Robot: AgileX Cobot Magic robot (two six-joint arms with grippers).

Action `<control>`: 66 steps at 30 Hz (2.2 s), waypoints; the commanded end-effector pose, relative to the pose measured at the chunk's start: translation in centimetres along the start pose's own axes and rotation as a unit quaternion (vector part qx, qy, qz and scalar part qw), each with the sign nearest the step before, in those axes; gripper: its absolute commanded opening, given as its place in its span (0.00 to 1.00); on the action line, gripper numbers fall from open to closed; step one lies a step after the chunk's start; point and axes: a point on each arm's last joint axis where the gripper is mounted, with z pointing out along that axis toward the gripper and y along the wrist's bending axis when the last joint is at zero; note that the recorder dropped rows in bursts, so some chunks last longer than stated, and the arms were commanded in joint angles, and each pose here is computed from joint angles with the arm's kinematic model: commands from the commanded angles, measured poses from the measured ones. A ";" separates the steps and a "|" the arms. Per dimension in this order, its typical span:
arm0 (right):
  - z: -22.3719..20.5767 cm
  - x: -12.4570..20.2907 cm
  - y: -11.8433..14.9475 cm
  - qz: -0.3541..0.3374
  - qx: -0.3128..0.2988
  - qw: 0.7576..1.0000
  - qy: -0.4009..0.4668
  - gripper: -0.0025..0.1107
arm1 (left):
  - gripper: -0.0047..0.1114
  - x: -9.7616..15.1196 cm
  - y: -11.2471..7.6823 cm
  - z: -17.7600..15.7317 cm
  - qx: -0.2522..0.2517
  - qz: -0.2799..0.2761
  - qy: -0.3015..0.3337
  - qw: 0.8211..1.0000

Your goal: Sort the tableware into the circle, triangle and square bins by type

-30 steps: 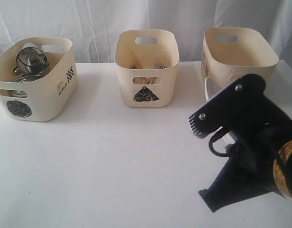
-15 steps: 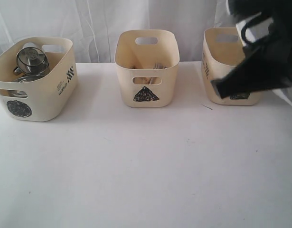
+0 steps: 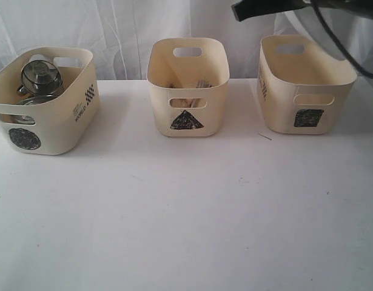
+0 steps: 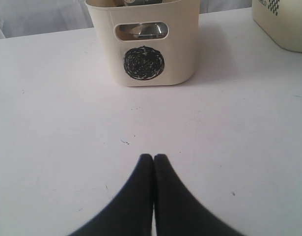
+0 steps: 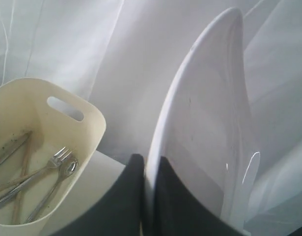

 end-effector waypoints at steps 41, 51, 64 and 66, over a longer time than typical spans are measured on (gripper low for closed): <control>8.4 4.9 0.5 0.012 -0.008 0.998 0.064 0.22 | 0.04 0.1 0.0 0.0 0.001 -0.005 -0.002 1.000; -1.4 6.9 -1.7 0.083 -0.028 0.995 0.050 0.02 | 0.04 0.1 0.0 0.0 0.001 -0.005 -0.002 1.000; -13.2 15.5 1.7 0.122 -0.122 0.984 0.045 0.02 | 0.04 0.1 0.0 0.0 0.001 -0.005 -0.002 1.000; -14.2 16.7 2.1 0.122 -0.128 0.983 0.049 0.02 | 0.04 0.1 0.0 0.0 0.001 -0.005 -0.002 1.000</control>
